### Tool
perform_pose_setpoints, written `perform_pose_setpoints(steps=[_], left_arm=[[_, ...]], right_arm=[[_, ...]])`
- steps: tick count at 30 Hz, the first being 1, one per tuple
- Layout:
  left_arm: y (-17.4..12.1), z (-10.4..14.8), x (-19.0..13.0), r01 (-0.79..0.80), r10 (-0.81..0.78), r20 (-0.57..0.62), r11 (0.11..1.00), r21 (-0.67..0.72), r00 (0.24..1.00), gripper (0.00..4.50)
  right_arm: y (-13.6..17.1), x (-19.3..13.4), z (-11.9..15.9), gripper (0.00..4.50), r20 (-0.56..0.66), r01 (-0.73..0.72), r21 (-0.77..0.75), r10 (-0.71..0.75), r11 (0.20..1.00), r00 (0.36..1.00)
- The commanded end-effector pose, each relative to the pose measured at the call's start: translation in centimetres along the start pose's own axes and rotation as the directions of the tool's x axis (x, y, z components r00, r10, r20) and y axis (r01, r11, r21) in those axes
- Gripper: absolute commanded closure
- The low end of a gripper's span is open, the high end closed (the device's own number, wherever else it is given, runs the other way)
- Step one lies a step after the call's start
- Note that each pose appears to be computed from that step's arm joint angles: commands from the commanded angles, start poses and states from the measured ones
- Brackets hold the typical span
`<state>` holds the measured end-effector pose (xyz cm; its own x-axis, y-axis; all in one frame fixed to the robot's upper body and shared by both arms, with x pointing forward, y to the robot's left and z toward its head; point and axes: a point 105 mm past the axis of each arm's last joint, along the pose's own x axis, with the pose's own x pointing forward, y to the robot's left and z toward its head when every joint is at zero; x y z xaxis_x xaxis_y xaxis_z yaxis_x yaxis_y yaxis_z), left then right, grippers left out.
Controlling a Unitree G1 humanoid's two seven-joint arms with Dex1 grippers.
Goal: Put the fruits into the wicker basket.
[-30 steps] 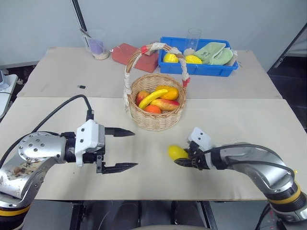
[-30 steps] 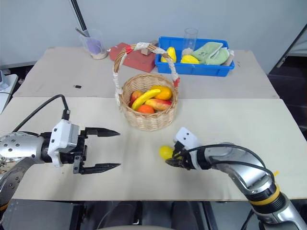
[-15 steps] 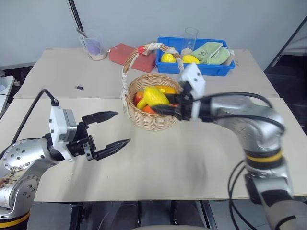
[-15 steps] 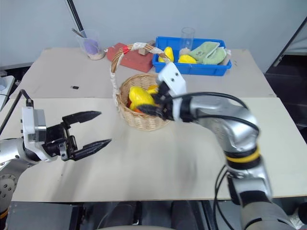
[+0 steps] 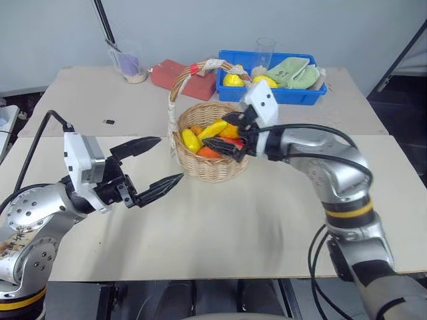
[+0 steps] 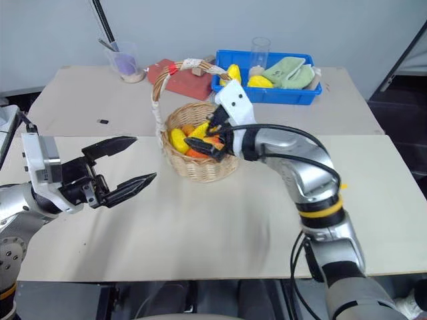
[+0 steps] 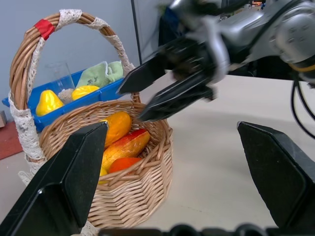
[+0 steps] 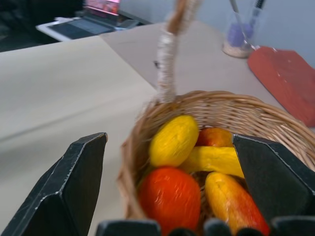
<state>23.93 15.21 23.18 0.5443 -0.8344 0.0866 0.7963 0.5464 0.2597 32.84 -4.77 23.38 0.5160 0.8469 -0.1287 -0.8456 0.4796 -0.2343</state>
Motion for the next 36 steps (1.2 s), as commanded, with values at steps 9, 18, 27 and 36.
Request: perform_pose_setpoints(steps=[9, 18, 27, 36], left_arm=[[0.2, -0.2, 1.0, 0.005, -0.005, -0.011, 0.999, 0.035, 1.0, 0.0], [0.0, -0.1, 1.3, 0.011, -0.011, -0.004, 0.999, 0.048, 1.0, 0.0], [0.1, -0.1, 1.2, 0.0, 0.001, -0.005, 0.998, 0.06, 1.0, 0.0], [0.1, -0.1, 1.4, 0.002, -0.002, 0.002, 0.998, 0.061, 1.0, 0.0]], right_arm=[[-5.3, -4.0, -0.7, 0.01, 0.092, 0.326, -0.02, -0.323, 0.945, 0.942], [-9.2, -1.8, -1.9, 0.01, 0.126, 0.422, 0.101, -0.432, 0.901, 0.893], [-9.3, 0.0, -1.8, 2.23, 0.149, 0.417, 0.102, -0.428, 0.903, 0.891], [-9.2, -0.2, -1.1, 4.42, 0.193, 0.429, 0.064, -0.433, 0.901, 0.881]])
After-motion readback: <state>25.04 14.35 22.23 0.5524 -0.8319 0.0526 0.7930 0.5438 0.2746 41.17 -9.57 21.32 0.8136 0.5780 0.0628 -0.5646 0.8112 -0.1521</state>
